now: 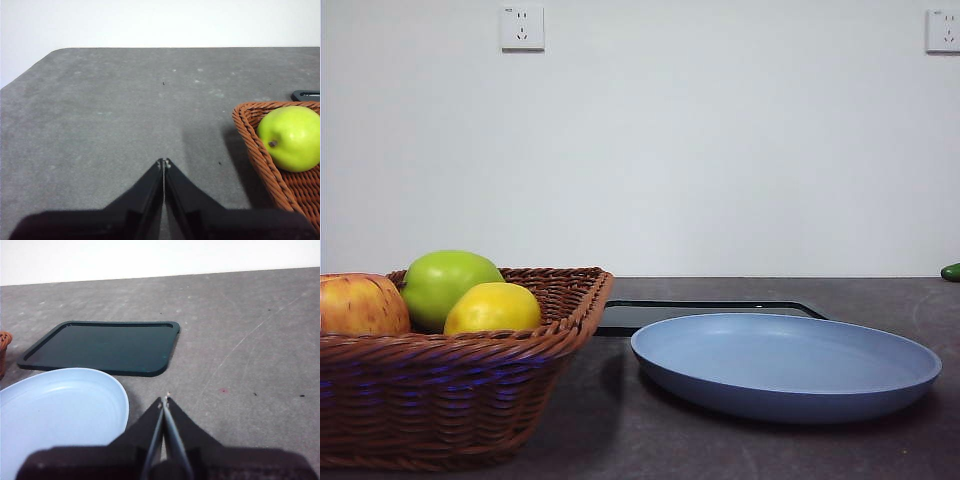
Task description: Take the lemon from the basket,put the lemon in the plate,hand out the plate
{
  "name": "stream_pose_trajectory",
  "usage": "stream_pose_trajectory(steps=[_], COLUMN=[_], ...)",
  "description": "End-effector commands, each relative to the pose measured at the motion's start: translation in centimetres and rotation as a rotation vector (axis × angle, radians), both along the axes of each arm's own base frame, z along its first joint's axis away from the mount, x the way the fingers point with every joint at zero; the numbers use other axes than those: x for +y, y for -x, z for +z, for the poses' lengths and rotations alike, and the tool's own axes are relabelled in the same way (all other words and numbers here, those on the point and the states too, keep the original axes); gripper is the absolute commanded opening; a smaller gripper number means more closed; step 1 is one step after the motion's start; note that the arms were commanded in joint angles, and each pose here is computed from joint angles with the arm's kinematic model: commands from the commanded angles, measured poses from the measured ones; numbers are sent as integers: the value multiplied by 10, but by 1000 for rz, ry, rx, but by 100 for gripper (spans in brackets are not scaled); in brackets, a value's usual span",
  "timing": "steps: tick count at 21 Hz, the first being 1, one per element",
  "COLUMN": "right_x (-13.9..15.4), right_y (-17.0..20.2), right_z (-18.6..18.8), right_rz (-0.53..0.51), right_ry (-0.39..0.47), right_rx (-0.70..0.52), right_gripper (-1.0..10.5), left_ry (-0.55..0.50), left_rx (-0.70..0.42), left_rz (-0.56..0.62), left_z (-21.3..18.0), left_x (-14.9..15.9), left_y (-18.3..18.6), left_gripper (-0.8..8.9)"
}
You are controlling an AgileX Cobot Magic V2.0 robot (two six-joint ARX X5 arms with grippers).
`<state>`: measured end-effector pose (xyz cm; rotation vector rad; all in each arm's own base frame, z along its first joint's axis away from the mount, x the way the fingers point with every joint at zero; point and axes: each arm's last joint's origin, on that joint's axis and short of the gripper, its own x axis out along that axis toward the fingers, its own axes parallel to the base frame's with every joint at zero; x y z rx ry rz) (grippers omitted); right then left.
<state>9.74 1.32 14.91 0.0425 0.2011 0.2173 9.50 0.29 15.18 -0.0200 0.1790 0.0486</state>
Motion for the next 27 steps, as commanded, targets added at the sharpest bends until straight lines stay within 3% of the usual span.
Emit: stream_pose_trajectory(steps=[1, 5, 14, 20, 27], right_x=[0, 0, 1, 3, 2], right_y=[0, 0, 0, 1, 6], right_z=[-2, -2, 0, 5, 36], right_rz=[2, -24, -58, -9, -21], right_ry=[-4, -133, -469, -516, -533], right_rx=[4, 34, 102, 113, 115], right_gripper=[3, 3, 3, 3, 3], left_ry=[12, 115, 357, 493, 484], left_rx=[-6, -6, 35, 31, 9], left_rz=[1, -58, -319, -360, -303], left_z=[-1, -1, -1, 10, 50], left_x=[0, -2, -11, -12, -11], left_y=[0, 0, 1, 3, 13], left_gripper=[9, 9, 8, 7, 7])
